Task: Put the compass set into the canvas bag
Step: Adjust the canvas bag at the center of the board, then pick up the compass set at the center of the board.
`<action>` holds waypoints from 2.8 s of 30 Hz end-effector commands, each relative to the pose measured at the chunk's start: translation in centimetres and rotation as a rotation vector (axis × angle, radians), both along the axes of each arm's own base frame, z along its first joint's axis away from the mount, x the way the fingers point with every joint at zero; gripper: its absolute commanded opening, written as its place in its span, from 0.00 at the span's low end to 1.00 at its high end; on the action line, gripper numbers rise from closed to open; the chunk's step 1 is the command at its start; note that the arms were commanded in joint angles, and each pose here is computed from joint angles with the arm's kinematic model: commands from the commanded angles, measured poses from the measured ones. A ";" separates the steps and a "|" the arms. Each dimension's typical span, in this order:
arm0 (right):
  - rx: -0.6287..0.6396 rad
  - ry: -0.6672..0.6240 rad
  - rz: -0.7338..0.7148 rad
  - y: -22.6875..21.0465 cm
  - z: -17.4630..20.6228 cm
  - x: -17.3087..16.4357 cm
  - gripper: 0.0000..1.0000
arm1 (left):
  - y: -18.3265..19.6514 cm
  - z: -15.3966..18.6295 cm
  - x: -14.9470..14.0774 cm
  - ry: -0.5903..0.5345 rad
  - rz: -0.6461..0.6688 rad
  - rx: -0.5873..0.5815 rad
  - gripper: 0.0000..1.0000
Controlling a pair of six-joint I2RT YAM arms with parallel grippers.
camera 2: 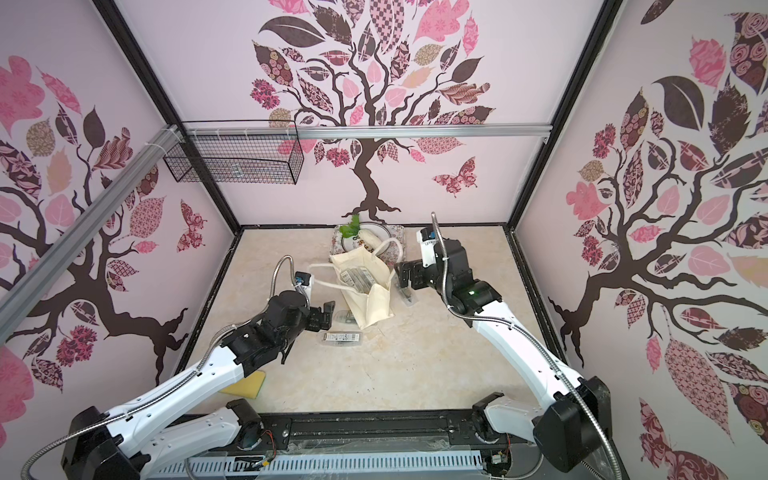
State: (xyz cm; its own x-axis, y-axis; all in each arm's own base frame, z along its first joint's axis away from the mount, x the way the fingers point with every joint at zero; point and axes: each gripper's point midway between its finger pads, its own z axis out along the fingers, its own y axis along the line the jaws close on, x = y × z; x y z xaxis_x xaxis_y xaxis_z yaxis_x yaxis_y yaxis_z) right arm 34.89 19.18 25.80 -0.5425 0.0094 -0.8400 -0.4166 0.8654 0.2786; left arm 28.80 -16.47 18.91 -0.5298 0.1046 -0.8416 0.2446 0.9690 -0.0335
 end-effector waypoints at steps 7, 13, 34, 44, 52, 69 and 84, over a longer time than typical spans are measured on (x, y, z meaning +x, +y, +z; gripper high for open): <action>0.141 0.116 0.098 3.5 -3.9 0.2 0.85 | -1.3 1.2 1.2 -0.040 -0.072 0.052 0.97; 0.131 0.143 0.082 4.4 -5.4 2.0 0.72 | -2.2 1.5 1.9 -0.098 -0.110 0.050 0.97; -0.105 0.144 -0.075 4.7 -9.5 8.1 0.03 | -4.8 0.0 2.9 -0.149 -0.326 0.251 0.97; -0.175 0.078 -0.153 1.6 -8.8 12.1 0.04 | -6.1 -5.7 2.5 0.051 -0.566 0.518 0.97; -0.160 0.085 -0.062 2.8 -8.7 11.3 0.55 | -5.2 -9.2 -2.3 0.133 -0.884 0.664 0.97; 0.034 -0.200 -0.090 -0.1 4.2 5.2 1.00 | -4.1 -15.9 -4.6 0.373 -1.073 0.767 0.87; 0.048 -0.335 -0.191 -3.4 8.1 2.5 1.00 | -3.9 -18.3 -4.3 0.435 -1.079 0.801 0.40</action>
